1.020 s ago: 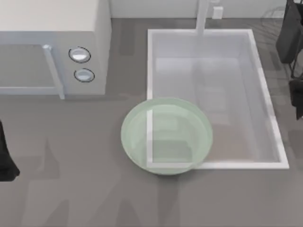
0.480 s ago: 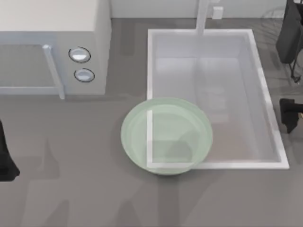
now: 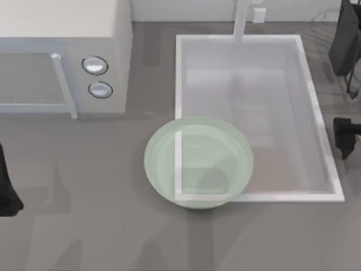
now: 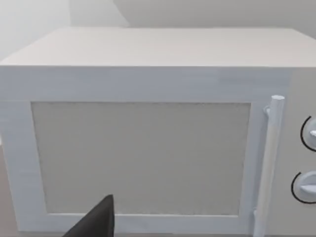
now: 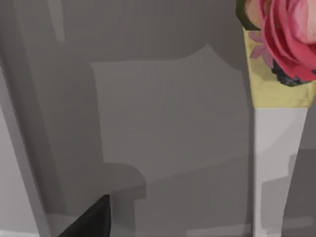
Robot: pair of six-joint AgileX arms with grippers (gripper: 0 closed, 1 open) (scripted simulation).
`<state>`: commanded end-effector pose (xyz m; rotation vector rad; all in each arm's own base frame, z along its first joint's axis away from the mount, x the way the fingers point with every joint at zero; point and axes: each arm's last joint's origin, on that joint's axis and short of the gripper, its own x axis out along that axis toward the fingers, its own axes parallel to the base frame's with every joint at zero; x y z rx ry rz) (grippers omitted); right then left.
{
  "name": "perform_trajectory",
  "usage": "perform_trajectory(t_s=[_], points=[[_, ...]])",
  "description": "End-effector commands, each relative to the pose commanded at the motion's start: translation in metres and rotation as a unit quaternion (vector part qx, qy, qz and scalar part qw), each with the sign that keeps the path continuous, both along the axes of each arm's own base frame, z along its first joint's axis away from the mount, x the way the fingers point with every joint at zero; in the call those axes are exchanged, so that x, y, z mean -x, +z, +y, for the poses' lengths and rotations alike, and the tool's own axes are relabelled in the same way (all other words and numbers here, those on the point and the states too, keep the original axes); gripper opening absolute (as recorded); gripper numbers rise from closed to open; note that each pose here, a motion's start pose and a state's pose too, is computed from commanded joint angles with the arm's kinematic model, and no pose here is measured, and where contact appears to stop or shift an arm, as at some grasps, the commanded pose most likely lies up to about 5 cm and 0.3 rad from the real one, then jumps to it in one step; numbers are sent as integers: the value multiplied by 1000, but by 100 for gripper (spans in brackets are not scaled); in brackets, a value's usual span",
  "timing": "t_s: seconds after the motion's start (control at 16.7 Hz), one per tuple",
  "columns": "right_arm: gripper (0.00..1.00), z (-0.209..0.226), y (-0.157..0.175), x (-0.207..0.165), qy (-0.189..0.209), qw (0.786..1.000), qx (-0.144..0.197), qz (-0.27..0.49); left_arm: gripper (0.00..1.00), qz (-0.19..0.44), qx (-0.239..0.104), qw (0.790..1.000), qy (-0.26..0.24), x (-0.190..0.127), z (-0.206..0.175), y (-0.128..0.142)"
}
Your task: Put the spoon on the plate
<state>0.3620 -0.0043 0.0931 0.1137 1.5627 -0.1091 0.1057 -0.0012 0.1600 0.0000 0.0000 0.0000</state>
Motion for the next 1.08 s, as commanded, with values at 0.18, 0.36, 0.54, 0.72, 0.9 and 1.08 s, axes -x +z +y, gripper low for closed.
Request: perform_trajectory(t_s=[0.18,0.36,0.54,0.72,0.9,1.08], points=[[32,0,0,0,0,1000,0,0,100,0,0,1000,0,0,0,0],[10,0,0,0,0,1000,0,0,100,0,0,1000,0,0,0,0],[0,0,0,0,0,1000,0,0,100,0,0,1000,0,0,0,0],[0,0,0,0,0,1000,0,0,100,0,0,1000,0,0,0,0],[0,0,0,0,0,1000,0,0,100,0,0,1000,0,0,0,0],[0,-1,26,-3,0,1000,5,-24,100,0,0,1000,0,0,0,0]])
